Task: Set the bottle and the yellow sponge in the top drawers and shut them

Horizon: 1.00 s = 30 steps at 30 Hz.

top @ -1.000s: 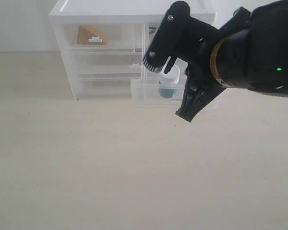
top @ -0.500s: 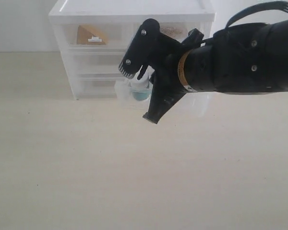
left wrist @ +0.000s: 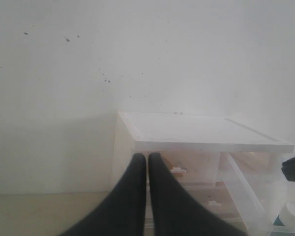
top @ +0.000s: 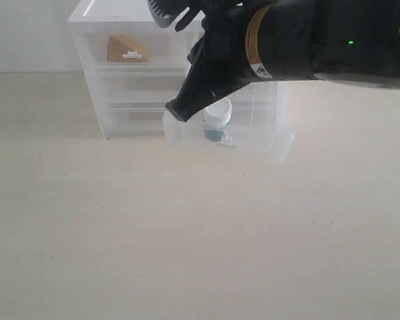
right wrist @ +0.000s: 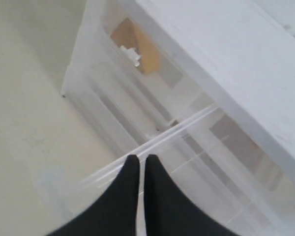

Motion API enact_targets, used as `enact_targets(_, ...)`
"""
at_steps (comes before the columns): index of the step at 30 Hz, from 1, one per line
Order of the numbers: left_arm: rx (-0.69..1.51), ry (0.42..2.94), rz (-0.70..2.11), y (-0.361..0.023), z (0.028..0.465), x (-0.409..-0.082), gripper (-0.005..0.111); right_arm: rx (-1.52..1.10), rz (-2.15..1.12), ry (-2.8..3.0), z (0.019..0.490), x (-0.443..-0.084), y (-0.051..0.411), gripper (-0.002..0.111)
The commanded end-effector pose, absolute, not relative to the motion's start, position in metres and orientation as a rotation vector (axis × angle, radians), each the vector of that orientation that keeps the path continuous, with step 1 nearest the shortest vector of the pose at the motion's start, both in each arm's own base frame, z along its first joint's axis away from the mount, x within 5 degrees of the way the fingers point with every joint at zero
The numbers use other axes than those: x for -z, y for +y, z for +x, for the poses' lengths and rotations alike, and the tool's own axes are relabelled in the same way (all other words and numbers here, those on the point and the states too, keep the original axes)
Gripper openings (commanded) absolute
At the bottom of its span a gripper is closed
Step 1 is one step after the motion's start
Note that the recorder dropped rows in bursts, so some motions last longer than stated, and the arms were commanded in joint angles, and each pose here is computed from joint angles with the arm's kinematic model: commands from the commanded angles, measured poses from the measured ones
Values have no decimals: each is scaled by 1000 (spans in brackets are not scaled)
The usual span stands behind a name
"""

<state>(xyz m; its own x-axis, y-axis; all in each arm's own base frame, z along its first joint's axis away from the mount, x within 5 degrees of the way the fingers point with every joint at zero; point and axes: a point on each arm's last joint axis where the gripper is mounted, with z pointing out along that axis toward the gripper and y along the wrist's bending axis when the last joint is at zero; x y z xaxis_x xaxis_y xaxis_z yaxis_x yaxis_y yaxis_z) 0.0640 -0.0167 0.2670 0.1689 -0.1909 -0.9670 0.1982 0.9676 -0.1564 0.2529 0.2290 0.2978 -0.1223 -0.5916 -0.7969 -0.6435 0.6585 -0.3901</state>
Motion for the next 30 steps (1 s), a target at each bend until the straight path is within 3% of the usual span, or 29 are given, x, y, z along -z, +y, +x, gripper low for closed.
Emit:
enact_targets(1, 282, 1369, 4, -17, 63, -266, 4, -41, -1043, 1902, 239, -275, 226, 0)
enact_targets(11, 282, 1369, 4, -17, 63, -266, 4, 14, -1181, 1898, 228, -256, 225, 0)
enact_targets(16, 282, 1369, 4, -17, 63, -266, 4, 33, -1032, 1936, 263, -255, 193, 0)
enact_targets(23, 276, 1371, 10, -17, 63, -266, 4, -32, -856, 1979, 316, -250, 190, 0)
enact_targets(27, 276, 1371, 10, -17, 63, -266, 4, -104, -777, 1983, 313, -261, 190, 0)
enact_targets(30, 276, 1371, 10, -17, 63, -266, 4, -21, -853, 1984, 278, -283, 193, 0)
